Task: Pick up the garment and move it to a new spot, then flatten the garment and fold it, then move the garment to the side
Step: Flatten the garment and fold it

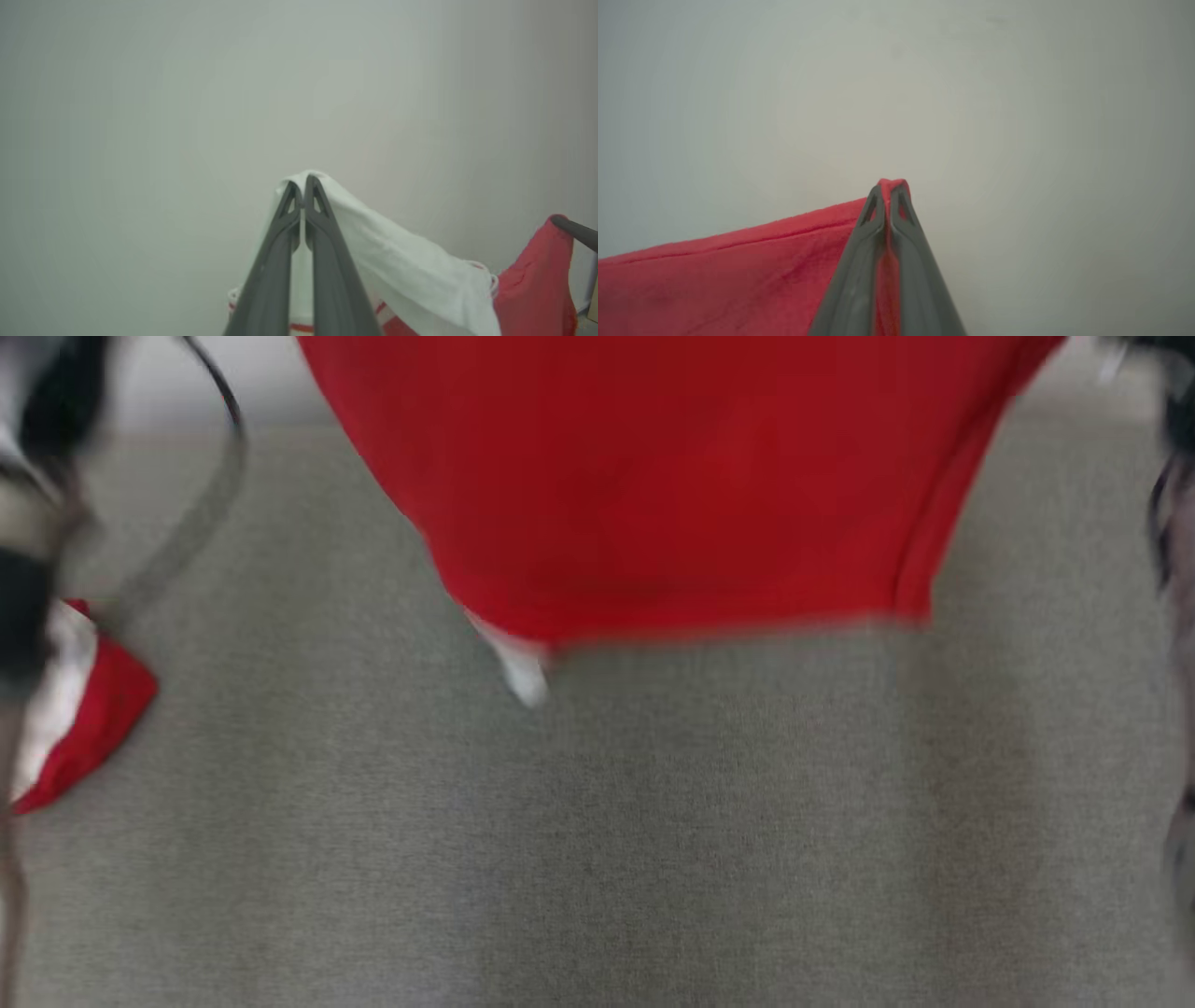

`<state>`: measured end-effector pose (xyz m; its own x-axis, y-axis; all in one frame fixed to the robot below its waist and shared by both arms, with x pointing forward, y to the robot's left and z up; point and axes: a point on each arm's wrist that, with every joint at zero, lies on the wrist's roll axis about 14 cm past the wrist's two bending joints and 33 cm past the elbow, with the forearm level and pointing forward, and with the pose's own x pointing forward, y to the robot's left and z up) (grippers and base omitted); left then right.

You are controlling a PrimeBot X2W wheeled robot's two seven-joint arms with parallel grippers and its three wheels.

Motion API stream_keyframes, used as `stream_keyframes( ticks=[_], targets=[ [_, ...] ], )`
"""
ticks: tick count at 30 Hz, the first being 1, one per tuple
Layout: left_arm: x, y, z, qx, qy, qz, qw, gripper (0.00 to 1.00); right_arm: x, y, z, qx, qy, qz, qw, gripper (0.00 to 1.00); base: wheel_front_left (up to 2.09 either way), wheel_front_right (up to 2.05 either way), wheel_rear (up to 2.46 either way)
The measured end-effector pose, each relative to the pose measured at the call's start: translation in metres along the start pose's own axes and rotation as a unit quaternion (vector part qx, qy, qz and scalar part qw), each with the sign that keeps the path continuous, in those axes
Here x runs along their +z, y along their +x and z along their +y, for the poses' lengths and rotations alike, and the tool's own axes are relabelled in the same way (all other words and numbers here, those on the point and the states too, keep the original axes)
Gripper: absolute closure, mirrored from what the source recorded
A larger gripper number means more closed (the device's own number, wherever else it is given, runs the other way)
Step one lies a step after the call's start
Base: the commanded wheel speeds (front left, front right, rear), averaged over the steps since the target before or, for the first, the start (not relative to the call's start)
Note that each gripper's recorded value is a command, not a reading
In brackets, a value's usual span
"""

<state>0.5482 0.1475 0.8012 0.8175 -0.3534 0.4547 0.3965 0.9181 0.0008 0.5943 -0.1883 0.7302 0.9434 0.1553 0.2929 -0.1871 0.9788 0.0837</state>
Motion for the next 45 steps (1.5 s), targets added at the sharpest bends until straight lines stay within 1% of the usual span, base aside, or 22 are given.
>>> stream_keyframes(
  ticks=[2,4,7,9,11,14,18,20,23,24,25,27,28,29,31,32,34,37,39,41,45],
  targets=[
    [0.025,0.029,0.010,0.006,0.004,-0.033,0.999,1.00,0.026,0.026,-0.003,-0.005,-0.003,-0.024,1.000,1.00,0.00,0.00,0.00],
    [0.039,0.052,0.018,0.010,0.013,-0.055,0.998,1.00,0.045,0.048,-0.006,-0.011,-0.016,-0.042,0.999,1.00,0.00,0.00,0.00],
    [0.047,0.082,0.027,0.016,0.024,-0.075,0.997,1.00,0.058,0.073,-0.015,-0.024,-0.022,-0.059,0.998,1.00,0.00,0.00,0.00],
    [0.046,0.098,0.030,0.018,0.026,-0.087,0.996,1.00,0.059,0.087,-0.020,-0.032,-0.029,-0.065,0.997,1.00,0.00,0.00,0.00],
    [0.036,0.111,0.036,0.021,0.032,-0.086,0.996,1.00,0.048,0.099,-0.026,-0.040,-0.044,-0.054,0.997,1.00,0.00,0.00,0.00],
    [0.019,0.126,0.046,0.029,0.037,-0.083,0.995,1.00,0.032,0.113,-0.039,-0.053,-0.051,-0.044,0.996,1.00,0.00,0.00,0.00],
    [-0.017,0.138,0.061,0.042,0.018,-0.073,0.996,1.00,0.011,0.127,-0.055,-0.067,-0.055,-0.039,0.995,1.00,0.00,0.00,0.00],
    [-0.040,0.141,0.064,0.045,-0.003,-0.067,0.997,1.00,-0.009,0.131,-0.060,-0.073,-0.054,-0.026,0.996,1.00,0.00,0.00,0.00],
    [-0.079,0.141,0.065,0.041,0.002,-0.038,0.998,1.00,-0.041,0.134,-0.066,-0.076,-0.055,-0.004,0.996,1.00,0.00,0.00,0.00],
    [-0.089,0.139,0.069,0.046,-0.009,-0.031,0.998,1.00,-0.049,0.134,-0.066,-0.076,-0.055,0.003,0.996,1.00,0.00,0.00,0.00],
    [-0.097,0.136,0.071,0.050,-0.021,-0.027,0.998,1.00,-0.055,0.134,-0.065,-0.073,-0.056,0.006,0.996,1.00,0.00,0.00,0.00],
    [-0.111,0.132,0.069,0.044,-0.021,-0.015,0.999,1.00,-0.060,0.134,-0.061,-0.067,-0.061,0.009,0.996,1.00,0.00,0.00,0.00],
    [-0.119,0.128,0.065,0.037,-0.020,-0.006,0.999,1.00,-0.064,0.132,-0.059,-0.062,-0.068,0.012,0.996,1.00,0.00,0.00,0.00],
    [-0.125,0.124,0.063,0.035,-0.033,-0.004,0.999,1.00,-0.068,0.129,-0.058,-0.059,-0.072,0.014,0.996,1.00,0.00,0.00,0.00],
    [-0.141,0.112,0.060,0.029,-0.036,0.017,0.999,1.00,-0.083,0.120,-0.056,-0.053,-0.073,0.028,0.996,1.00,0.00,0.00,0.00],
    [-0.147,0.105,0.059,0.028,-0.046,0.020,0.998,1.00,-0.092,0.113,-0.057,-0.051,-0.073,0.035,0.995,1.00,0.00,0.00,0.00],
    [-0.156,0.088,0.057,0.028,-0.060,0.031,0.997,1.00,-0.112,0.098,-0.054,-0.042,-0.067,0.055,0.995,1.00,0.00,0.00,0.00],
    [-0.163,0.062,0.054,0.028,-0.082,0.038,0.995,1.00,-0.126,0.071,-0.053,-0.032,-0.046,0.069,0.996,1.00,0.00,0.00,0.00],
    [-0.164,0.043,0.053,0.031,-0.094,0.040,0.994,1.00,-0.137,0.047,-0.059,-0.031,-0.033,0.082,0.996,1.00,0.00,0.00,0.00],
    [-0.167,0.020,0.048,0.036,-0.110,0.047,0.992,1.00,-0.154,0.015,-0.064,-0.028,-0.025,0.109,0.993,1.00,0.00,0.00,0.00],
    [-0.170,-0.031,0.040,0.072,-0.139,0.059,0.986,1.00,-0.173,-0.047,-0.065,-0.018,0.001,0.142,0.990,1.00,0.00,0.00,0.00]
  ],
)
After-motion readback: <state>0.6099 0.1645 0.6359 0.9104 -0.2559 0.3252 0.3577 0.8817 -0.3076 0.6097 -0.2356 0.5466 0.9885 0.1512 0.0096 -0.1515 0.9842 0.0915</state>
